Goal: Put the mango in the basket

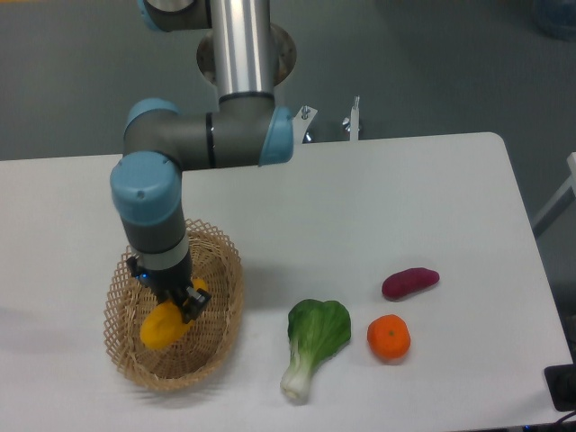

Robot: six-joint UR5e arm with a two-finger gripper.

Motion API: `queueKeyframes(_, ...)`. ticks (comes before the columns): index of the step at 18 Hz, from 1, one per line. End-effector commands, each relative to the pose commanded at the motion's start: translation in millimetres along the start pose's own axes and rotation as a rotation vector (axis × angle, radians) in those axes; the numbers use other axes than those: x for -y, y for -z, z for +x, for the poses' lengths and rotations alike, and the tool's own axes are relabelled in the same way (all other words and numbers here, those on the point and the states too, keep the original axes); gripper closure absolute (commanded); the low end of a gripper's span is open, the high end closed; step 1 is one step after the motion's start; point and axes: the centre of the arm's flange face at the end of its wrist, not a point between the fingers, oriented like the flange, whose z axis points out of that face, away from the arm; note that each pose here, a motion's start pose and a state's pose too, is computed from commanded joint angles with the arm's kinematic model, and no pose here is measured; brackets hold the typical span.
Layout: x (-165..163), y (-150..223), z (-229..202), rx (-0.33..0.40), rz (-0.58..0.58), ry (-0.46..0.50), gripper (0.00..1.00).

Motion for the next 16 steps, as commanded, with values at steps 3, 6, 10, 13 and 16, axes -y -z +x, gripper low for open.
queueKeyframes(3,-2.9,-4.0,3.5,-0.007,-0.008,-0.004,0.61)
queueKeyframes(6,-2.6,-6.0,2.1,-0.008,-0.007,-0.004,0.19)
queueKeyframes(10,1.1,9.9,0.1,0.012,0.022,0.008,0.00)
queueKeyframes(13,1.1,24.9,-2.3,0.032,0.039,0.010,0.00)
queueKeyframes(16,-2.4,52.4,-26.6,0.081,0.081,0.028,0.00)
